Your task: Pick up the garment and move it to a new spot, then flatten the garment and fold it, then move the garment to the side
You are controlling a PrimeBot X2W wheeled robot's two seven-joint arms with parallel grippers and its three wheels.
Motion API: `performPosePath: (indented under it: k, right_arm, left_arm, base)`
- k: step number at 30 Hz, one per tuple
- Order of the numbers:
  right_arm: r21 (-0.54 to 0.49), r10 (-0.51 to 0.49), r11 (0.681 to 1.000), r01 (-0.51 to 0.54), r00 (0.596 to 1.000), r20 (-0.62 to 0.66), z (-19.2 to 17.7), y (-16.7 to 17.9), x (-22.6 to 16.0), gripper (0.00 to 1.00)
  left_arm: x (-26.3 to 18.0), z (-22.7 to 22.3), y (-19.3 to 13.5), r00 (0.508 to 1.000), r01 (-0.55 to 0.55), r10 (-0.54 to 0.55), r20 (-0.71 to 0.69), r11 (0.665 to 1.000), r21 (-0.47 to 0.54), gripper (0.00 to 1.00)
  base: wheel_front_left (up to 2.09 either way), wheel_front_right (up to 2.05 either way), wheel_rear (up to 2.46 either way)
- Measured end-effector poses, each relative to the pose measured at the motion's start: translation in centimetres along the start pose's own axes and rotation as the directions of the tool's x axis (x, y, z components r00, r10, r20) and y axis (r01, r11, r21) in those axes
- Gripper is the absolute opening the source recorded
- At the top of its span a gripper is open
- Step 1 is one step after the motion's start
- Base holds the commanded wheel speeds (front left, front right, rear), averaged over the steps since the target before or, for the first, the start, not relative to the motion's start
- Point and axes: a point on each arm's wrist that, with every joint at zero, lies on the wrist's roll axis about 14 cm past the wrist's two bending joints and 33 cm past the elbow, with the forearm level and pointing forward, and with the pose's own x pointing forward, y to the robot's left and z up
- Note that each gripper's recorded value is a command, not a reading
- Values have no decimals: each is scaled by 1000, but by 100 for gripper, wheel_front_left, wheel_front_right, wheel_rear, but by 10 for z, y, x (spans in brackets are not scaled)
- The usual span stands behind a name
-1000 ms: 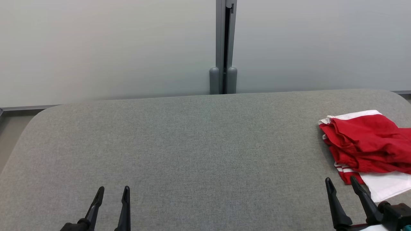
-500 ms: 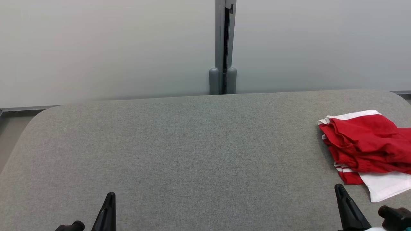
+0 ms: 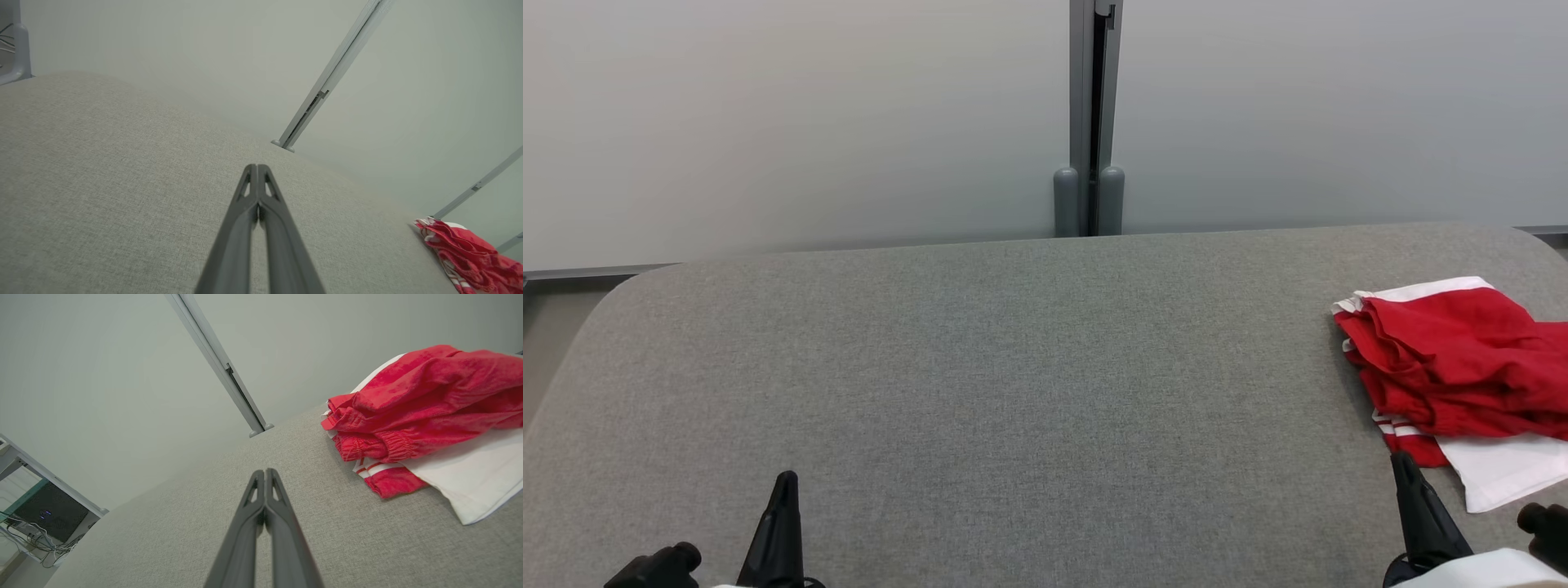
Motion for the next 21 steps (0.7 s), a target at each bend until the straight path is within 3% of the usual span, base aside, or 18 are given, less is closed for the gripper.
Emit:
performPosePath:
  k: [21]
  right_arm:
    - [280, -56, 959, 50, 998, 11, 8, -10, 13, 0]
  left_arm:
    - [16, 7, 5, 1000, -28, 25, -14, 958, -286, 0]
  base:
    - [0, 0, 0]
